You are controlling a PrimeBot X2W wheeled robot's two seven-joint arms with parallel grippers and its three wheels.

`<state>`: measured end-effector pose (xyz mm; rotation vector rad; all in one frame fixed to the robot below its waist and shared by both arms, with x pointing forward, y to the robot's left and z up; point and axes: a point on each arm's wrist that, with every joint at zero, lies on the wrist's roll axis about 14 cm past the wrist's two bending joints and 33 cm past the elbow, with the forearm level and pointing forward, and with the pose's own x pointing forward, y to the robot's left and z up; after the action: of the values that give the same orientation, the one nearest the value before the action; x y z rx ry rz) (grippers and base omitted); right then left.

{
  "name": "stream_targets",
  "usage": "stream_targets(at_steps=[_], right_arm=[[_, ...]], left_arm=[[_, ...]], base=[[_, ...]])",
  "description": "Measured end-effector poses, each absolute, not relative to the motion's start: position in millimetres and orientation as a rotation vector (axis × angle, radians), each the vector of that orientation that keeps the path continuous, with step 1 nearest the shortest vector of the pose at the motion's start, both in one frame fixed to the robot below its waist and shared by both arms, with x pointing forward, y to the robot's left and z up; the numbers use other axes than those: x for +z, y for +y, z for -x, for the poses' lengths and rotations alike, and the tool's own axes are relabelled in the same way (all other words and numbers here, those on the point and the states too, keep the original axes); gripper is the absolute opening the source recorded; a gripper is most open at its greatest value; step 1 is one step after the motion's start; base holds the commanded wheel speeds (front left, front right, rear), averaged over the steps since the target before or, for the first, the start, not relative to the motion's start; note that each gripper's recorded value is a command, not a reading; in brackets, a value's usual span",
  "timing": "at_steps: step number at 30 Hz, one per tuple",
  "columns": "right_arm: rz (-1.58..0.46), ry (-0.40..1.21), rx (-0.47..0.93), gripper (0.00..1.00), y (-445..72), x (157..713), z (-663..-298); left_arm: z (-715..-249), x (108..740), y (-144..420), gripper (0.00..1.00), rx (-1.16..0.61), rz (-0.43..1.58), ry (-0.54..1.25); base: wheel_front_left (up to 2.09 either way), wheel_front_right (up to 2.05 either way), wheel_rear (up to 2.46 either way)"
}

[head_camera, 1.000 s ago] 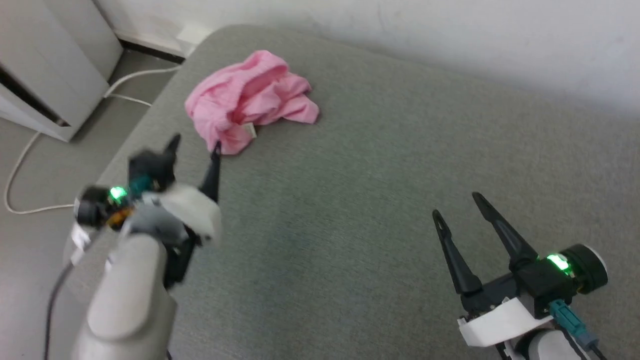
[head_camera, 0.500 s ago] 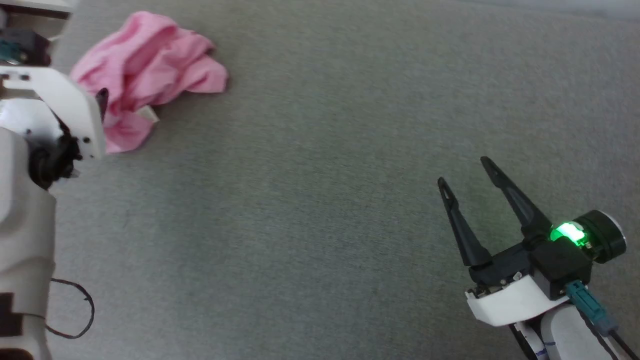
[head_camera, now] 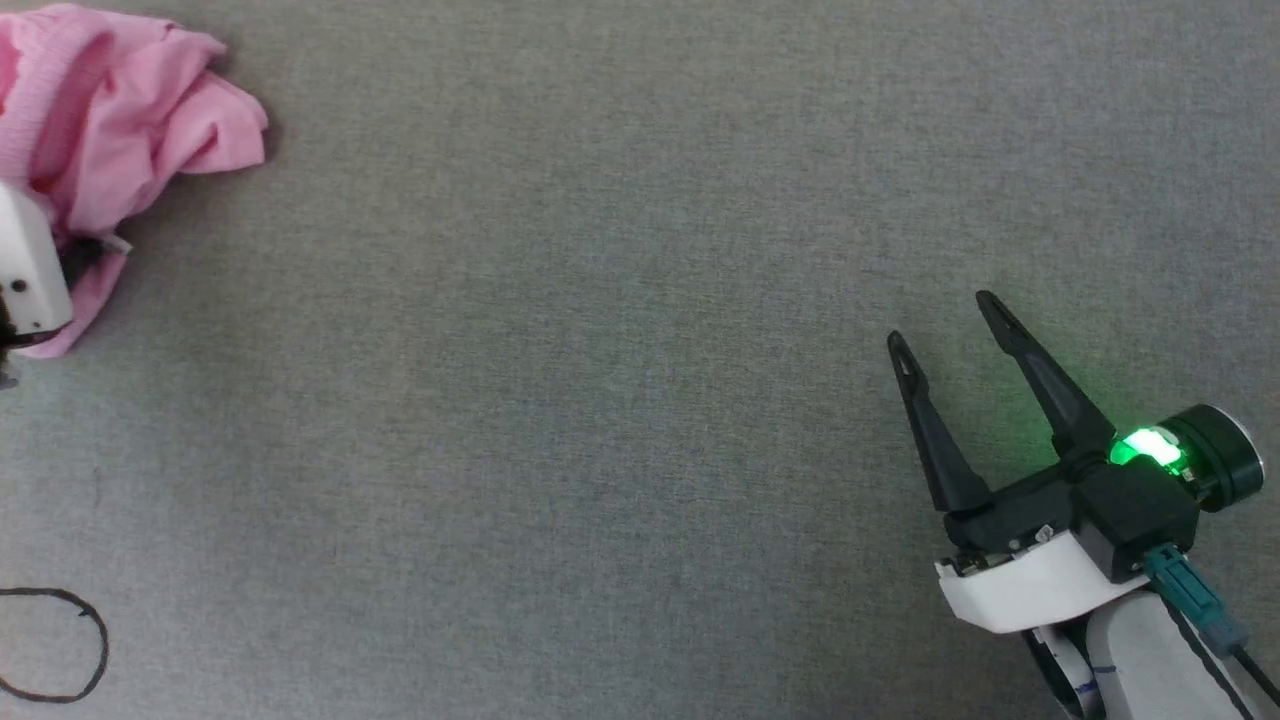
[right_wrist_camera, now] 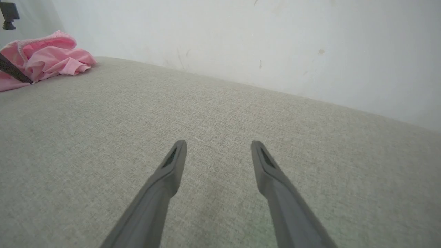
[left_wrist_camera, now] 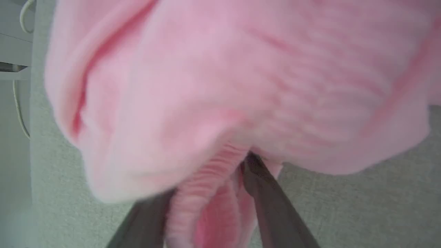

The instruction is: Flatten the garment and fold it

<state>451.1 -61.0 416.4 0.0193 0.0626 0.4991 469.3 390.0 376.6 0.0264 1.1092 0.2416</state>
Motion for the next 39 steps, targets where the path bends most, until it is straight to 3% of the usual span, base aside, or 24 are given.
stream_targets(at_steps=[8, 24, 32, 39], right_arm=[[-0.012, 0.076, 0.477, 1.0, -67.3, 415.0, -448.5], [0.007, -0.043, 0.449, 1.0, -62.7, 478.6, -421.3], [0.034, -0.139, 0.371, 1.0, -84.0, 519.2, -404.8], [0.051, -0.197, 0.286, 1.0, -110.0, 542.1, -391.6]], left_arm=[[-480.7, 384.3, 386.4, 0.0, 0.226, 0.007, 1.021], [-509.3, 566.0, 367.1, 0.0, 0.132, -0.162, 0.237], [-503.0, 648.8, 261.6, 0.0, -0.114, -0.204, -0.079], [-480.7, 636.1, 114.6, 0.0, -0.431, -0.117, -0.132]], base=[[0.0, 0.0, 0.0], [0.0, 0.0, 0.0], [0.0, 0.0, 0.0], [0.0, 0.0, 0.0]])
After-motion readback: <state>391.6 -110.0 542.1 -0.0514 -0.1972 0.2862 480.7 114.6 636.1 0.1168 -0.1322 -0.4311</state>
